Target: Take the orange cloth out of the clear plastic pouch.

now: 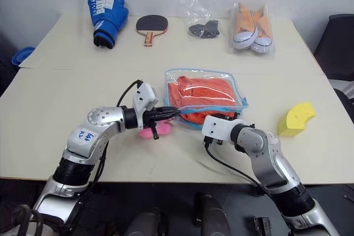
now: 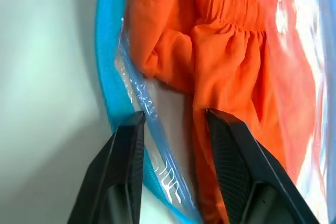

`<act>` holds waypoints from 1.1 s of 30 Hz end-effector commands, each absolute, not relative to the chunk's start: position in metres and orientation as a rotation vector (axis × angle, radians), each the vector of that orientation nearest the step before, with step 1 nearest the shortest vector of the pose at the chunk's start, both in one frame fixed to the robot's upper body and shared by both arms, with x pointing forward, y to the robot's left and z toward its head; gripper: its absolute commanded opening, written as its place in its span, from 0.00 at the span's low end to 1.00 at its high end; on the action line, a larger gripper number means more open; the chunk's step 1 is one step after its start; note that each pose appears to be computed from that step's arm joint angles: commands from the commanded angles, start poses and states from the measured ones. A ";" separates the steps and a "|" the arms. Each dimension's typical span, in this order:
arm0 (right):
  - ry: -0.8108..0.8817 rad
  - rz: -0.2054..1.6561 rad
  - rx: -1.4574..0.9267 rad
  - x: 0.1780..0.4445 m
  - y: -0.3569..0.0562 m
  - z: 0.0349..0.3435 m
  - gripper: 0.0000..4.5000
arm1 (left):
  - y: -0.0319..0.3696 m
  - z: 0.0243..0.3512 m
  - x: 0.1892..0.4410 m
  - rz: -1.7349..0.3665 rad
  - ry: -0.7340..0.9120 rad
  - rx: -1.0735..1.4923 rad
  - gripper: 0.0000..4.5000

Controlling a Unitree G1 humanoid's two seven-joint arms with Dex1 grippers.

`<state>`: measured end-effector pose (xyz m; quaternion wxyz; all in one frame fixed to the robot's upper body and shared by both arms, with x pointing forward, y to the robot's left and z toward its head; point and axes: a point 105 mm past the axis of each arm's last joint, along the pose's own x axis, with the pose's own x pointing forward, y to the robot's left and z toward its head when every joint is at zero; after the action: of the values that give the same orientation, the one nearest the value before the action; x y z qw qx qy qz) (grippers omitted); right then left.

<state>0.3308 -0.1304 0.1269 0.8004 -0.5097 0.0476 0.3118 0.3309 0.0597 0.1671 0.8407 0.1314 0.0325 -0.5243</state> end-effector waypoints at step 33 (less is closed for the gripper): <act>0.079 0.589 -1.214 0.392 -0.122 0.113 0.42 | 0.058 0.179 0.331 -1.109 0.022 0.284 0.00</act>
<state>0.3913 -0.1173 0.1342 0.7837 -0.5603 0.0043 0.2680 0.3318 0.0601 0.1680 0.8422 0.1315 0.0321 -0.5220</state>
